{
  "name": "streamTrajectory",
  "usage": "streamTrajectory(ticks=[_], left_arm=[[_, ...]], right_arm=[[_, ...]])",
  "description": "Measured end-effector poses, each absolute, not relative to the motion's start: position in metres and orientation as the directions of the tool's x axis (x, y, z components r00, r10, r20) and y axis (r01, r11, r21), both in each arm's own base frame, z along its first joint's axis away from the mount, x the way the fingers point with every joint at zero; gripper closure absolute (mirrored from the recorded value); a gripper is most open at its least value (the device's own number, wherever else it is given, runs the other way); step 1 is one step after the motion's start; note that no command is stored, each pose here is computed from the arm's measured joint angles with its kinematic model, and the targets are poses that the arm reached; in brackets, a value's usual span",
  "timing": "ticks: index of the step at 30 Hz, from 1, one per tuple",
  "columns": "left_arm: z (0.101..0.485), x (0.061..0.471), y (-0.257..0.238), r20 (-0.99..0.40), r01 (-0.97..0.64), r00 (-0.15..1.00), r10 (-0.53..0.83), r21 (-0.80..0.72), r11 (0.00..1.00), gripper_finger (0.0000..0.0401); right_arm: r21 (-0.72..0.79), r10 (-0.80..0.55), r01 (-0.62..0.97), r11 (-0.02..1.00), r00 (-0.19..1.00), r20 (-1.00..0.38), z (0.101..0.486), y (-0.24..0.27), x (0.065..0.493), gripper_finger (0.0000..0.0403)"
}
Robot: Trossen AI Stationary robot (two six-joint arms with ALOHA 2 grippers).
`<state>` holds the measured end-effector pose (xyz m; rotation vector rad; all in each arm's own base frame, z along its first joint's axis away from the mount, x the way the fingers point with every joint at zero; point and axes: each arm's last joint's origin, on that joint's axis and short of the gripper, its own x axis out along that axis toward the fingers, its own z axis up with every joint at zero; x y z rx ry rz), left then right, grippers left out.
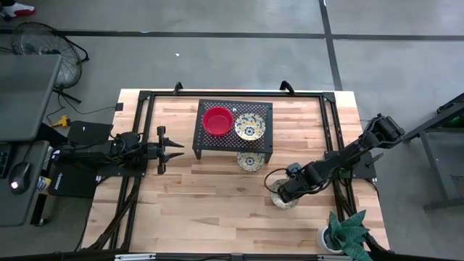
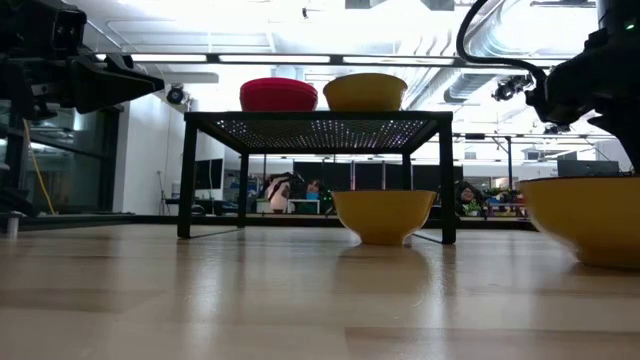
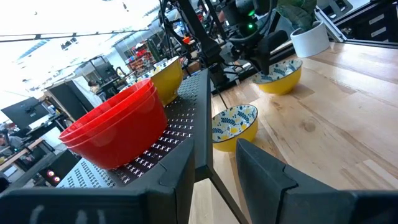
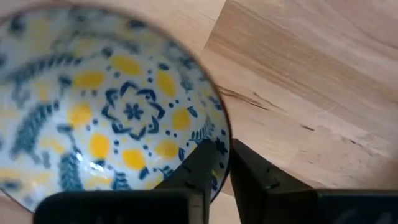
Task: Pick & Place Mini bowls
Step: Stack the bottom white patterned bowl on the white patterned bowl on the shelf
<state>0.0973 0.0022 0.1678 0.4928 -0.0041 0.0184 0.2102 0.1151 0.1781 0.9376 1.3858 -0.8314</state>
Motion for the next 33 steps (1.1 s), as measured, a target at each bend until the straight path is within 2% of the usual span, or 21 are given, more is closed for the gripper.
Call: streamTrajectory(ticks=[5,9,17,33], left_arm=[[0.168,0.097,0.002,0.008,-0.019,1.000,0.017,0.473,0.881,0.0288],[0.168,0.097,0.002,0.009,-0.019,1.000,0.017,0.473,0.881,0.0288],[0.168,0.097,0.002,0.008,-0.019,1.000,0.017,0.473,0.881,0.0288],[0.168,0.097,0.002,0.008,-0.019,1.000,0.017,0.473,0.881,0.0288]], right_arm=[[0.064,0.065,0.896,0.439,0.039,-0.997,0.179,0.116,0.211,0.0384],[0.069,0.074,0.888,0.455,0.039,-0.997,0.179,0.116,0.211,0.0386],[0.165,0.172,0.855,0.492,0.090,-0.981,0.190,0.112,0.214,0.0399],[0.276,0.234,0.814,0.511,0.178,-0.956,0.210,0.109,0.207,0.0402]])
